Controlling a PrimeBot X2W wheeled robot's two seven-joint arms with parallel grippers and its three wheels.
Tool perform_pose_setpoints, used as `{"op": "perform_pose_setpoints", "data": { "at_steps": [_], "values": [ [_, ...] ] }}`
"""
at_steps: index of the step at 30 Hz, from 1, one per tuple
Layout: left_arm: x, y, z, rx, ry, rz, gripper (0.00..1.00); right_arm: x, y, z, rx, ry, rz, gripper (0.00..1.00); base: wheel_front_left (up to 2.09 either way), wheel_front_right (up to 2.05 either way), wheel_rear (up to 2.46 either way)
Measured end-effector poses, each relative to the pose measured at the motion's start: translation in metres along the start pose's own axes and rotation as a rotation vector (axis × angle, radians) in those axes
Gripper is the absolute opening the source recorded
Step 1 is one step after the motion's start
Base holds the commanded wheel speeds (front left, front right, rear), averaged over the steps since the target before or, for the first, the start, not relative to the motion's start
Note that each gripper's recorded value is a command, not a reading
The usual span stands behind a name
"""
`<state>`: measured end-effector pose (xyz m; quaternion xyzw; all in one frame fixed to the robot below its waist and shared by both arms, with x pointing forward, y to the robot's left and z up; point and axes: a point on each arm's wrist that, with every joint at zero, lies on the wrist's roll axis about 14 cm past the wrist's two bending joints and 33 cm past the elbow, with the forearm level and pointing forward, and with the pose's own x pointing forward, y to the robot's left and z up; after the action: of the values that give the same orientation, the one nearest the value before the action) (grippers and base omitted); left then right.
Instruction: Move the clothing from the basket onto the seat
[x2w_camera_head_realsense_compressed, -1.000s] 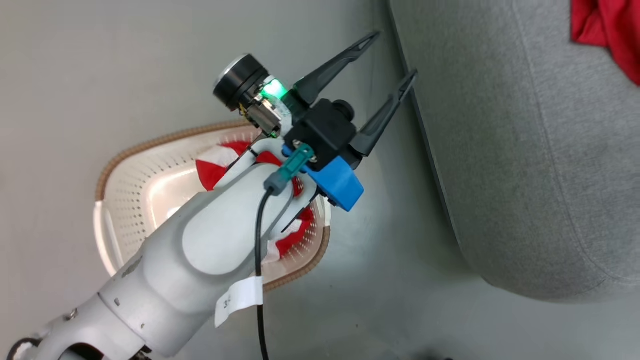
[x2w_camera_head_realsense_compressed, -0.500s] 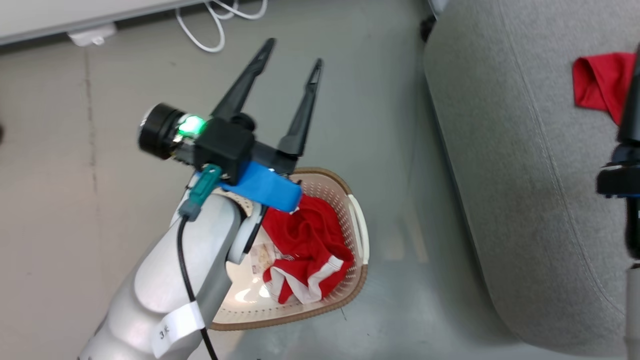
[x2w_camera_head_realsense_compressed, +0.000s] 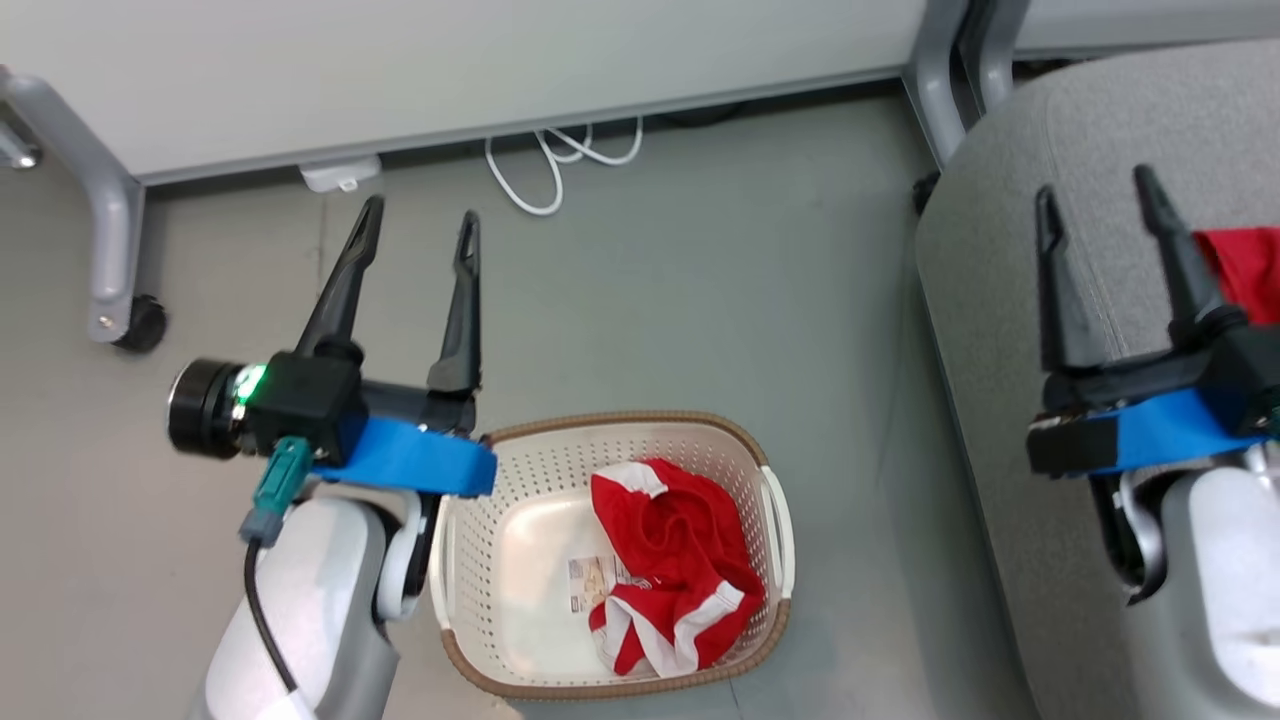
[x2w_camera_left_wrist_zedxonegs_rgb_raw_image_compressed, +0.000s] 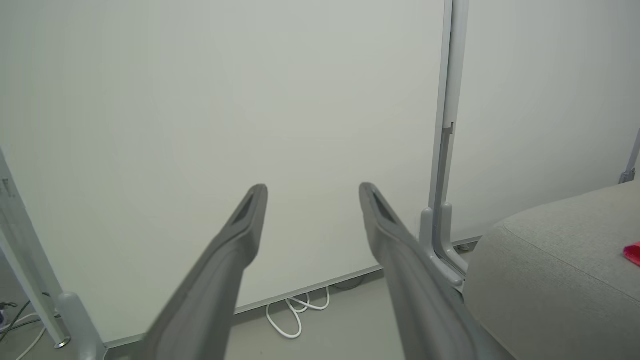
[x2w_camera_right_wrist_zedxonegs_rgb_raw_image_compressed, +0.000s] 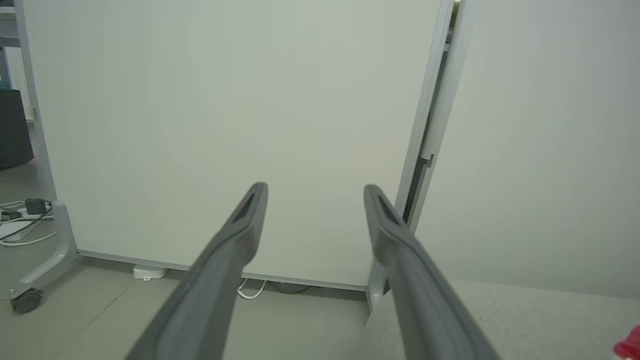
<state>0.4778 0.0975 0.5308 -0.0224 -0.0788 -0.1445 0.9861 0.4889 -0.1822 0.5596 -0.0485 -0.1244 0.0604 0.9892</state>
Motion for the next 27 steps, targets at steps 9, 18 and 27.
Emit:
{"op": "perform_pose_setpoints", "data": {
  "at_steps": [9, 18, 27],
  "values": [
    [-0.045, 0.025, 0.010, 0.006, -0.002, 0.104, 1.00, -0.026, 0.031, 0.004, 0.067, 0.018, 0.045, 1.00, 0.00, 0.00, 0.00],
    [-0.083, 0.031, 0.006, -0.004, 0.028, 0.149, 1.00, -0.062, 0.028, -0.002, 0.092, 0.064, 0.015, 1.00, 0.00, 0.00, 0.00],
    [-0.098, 0.023, 0.002, -0.012, 0.046, 0.136, 1.00, -0.087, 0.031, -0.012, 0.114, 0.111, 0.001, 1.00, 0.00, 0.00, 0.00]
  ]
}}
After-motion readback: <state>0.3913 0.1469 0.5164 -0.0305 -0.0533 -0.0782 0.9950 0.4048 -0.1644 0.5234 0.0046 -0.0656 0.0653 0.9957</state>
